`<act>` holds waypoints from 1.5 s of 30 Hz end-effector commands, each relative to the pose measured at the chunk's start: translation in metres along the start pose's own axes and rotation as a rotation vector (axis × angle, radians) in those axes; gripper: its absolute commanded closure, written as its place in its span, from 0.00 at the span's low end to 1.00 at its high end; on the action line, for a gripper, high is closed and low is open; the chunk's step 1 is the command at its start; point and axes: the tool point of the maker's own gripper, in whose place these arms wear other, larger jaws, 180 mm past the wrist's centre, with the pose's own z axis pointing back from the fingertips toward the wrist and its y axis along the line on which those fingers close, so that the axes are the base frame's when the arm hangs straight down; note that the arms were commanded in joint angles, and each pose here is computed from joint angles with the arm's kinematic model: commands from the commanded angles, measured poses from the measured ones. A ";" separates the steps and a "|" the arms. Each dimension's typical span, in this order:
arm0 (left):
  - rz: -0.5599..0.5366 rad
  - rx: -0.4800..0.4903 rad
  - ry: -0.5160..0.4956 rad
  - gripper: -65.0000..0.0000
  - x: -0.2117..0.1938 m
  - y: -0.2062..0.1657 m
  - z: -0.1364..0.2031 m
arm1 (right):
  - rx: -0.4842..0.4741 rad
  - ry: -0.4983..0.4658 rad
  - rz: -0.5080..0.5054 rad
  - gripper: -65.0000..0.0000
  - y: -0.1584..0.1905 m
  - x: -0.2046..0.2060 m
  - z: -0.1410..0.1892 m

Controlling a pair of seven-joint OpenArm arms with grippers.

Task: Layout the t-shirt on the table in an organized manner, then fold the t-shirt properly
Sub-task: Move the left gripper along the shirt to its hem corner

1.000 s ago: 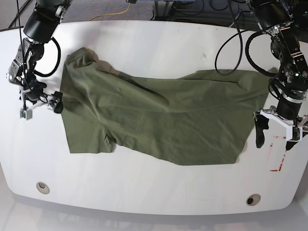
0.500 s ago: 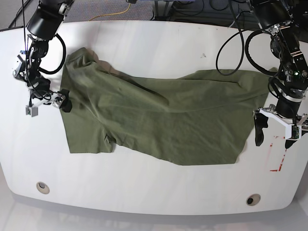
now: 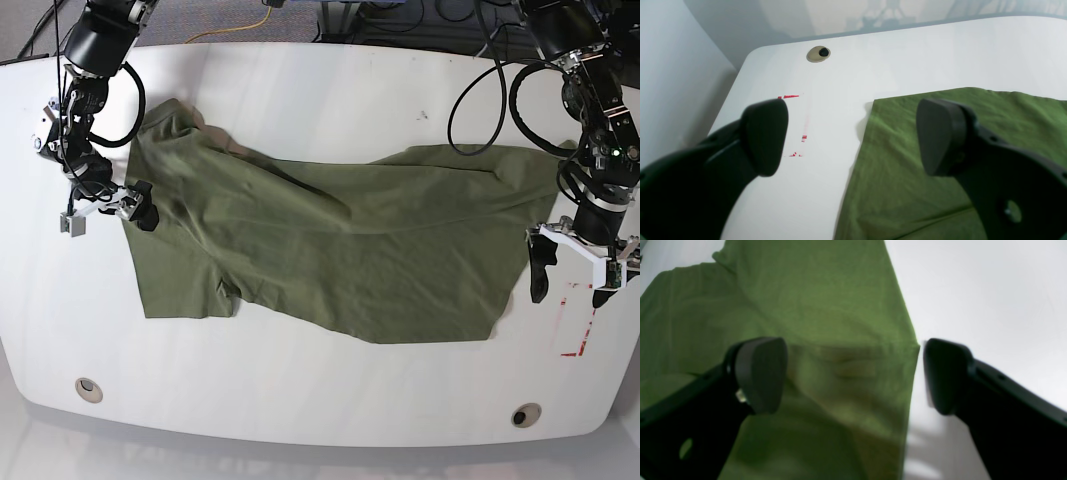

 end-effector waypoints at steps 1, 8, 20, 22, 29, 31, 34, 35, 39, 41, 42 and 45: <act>-0.015 0.006 -0.048 0.12 0.015 0.004 0.002 | 0.019 -0.023 0.007 0.03 0.007 0.007 0.000; -0.014 0.004 -0.036 0.12 0.010 0.004 0.003 | 0.026 -0.020 0.007 0.04 0.010 0.005 -0.002; -0.016 0.004 -0.033 0.12 0.009 0.004 0.004 | 0.059 -0.037 0.047 0.37 0.027 0.023 -0.012; -0.016 0.004 -0.033 0.12 0.009 0.004 0.004 | 0.059 -0.038 0.047 0.53 0.027 0.024 -0.012; -0.009 0.007 -0.030 0.12 0.008 0.006 0.002 | 0.049 -0.044 0.059 1.00 0.028 0.032 -0.014; -0.002 0.008 -0.020 0.12 0.003 0.007 0.000 | 0.033 -0.033 0.076 0.97 0.026 0.031 -0.015; 0.009 0.012 -0.024 0.11 0.005 0.010 -0.005 | 0.012 -0.018 0.095 1.00 0.023 0.028 -0.016; 0.012 0.013 -0.025 0.11 0.006 0.011 -0.006 | 0.011 -0.017 0.098 1.00 0.023 0.028 -0.016; 0.039 0.014 0.019 0.11 -0.007 0.014 -0.014 | 0.009 -0.015 0.102 1.00 0.023 0.028 -0.016; 0.055 0.014 0.051 0.11 -0.015 0.016 -0.019 | 0.009 -0.015 0.102 1.00 0.023 0.028 -0.016; 0.065 0.016 0.062 0.10 -0.016 0.018 -0.023 | 0.008 -0.014 0.104 1.00 0.022 0.027 -0.015; 0.094 0.023 0.080 0.04 -0.017 0.024 -0.035 | 0.007 -0.014 0.105 1.00 0.022 0.028 -0.015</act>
